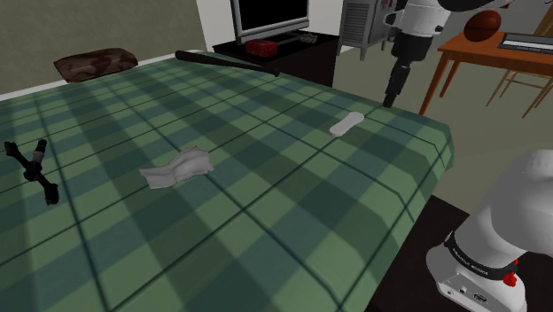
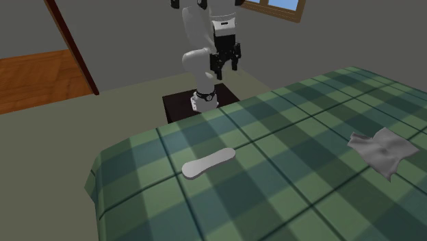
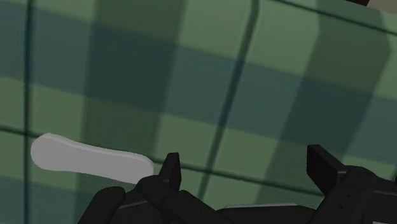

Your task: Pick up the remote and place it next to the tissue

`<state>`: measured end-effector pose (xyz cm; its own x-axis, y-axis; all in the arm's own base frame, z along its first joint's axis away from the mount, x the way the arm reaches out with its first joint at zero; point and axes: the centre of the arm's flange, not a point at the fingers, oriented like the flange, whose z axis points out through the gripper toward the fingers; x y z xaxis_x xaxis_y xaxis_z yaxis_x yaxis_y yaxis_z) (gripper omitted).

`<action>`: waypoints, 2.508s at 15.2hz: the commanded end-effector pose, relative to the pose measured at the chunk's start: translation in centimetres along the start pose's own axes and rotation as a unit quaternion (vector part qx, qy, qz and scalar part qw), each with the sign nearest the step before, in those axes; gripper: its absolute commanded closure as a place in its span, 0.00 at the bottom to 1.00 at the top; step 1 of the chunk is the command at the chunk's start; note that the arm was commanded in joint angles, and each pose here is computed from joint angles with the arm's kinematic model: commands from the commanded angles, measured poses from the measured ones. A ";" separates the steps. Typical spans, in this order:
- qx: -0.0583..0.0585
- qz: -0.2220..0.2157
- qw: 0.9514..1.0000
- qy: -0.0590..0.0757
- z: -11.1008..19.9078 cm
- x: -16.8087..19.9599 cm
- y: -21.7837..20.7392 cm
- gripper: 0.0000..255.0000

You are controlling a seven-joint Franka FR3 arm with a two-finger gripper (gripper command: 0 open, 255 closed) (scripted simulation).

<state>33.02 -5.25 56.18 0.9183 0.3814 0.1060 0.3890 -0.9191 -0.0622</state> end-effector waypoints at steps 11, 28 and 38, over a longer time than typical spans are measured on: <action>-0.004 -0.285 0.958 -0.030 9.1 2.2 12.7 0.00; -0.007 -0.566 0.822 -0.060 20.6 11.3 23.1 0.00; -0.007 -0.566 0.822 -0.060 23.0 11.1 23.3 0.00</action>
<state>53.98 -20.18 33.06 -0.0298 0.9995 -0.0106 0.9994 0.0300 0.0196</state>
